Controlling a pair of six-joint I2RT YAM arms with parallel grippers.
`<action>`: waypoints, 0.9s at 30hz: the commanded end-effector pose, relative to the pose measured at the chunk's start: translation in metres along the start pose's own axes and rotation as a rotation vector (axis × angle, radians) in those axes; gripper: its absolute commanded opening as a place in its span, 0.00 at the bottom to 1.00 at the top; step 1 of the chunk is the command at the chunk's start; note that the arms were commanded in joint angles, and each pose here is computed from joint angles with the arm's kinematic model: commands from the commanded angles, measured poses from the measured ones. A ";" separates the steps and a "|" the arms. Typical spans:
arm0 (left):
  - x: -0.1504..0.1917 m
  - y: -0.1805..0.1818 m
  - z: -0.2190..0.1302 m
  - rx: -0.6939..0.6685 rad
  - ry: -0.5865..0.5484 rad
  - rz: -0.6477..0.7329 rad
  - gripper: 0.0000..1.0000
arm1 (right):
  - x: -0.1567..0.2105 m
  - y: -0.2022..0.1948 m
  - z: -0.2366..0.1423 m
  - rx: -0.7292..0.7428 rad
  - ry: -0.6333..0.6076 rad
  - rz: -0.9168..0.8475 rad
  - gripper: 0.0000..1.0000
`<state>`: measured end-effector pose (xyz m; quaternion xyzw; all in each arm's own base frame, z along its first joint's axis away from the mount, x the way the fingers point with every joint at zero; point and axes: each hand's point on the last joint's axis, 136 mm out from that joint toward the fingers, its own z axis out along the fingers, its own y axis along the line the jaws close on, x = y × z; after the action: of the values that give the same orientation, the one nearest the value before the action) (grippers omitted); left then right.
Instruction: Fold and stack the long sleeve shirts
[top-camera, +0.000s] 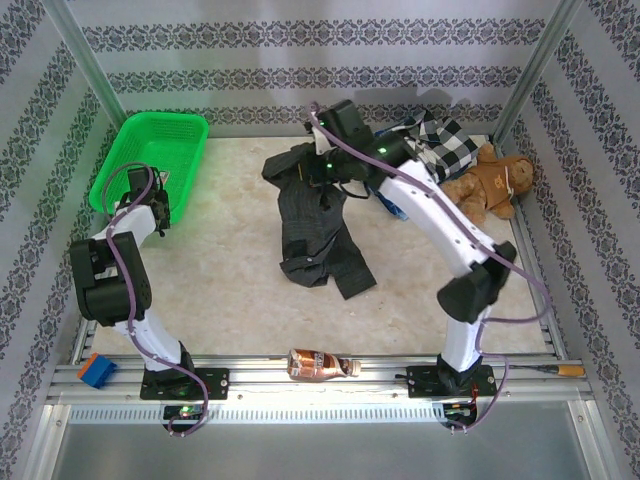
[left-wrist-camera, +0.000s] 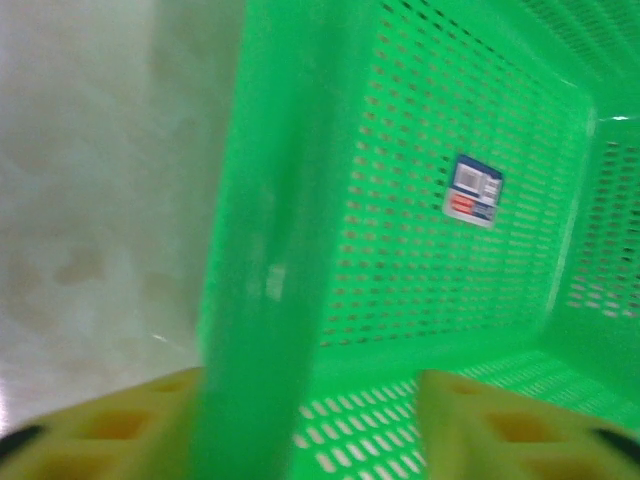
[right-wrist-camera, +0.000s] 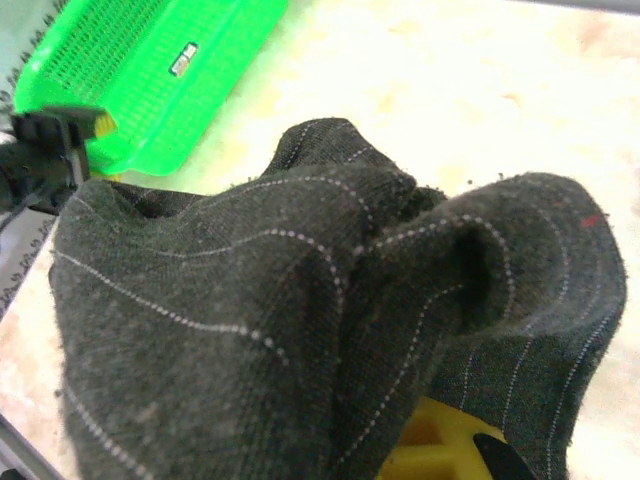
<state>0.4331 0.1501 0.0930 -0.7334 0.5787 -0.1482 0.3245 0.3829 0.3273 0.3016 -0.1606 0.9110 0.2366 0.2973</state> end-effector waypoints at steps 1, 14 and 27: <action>0.011 -0.031 -0.011 0.123 0.047 -0.015 0.93 | -0.007 0.021 0.024 -0.087 0.030 -0.003 0.23; 0.028 -0.042 -0.087 0.276 0.169 0.109 1.00 | -0.006 0.031 0.009 -0.146 0.075 0.083 0.85; 0.026 -0.036 -0.155 0.321 0.173 0.334 1.00 | 0.166 -0.153 0.039 0.343 0.379 0.325 0.78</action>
<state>0.3890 0.0931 0.2281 -0.5791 0.6512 -0.2603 0.4157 0.3456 0.2055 0.1597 -0.0131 0.9828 0.1289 0.1316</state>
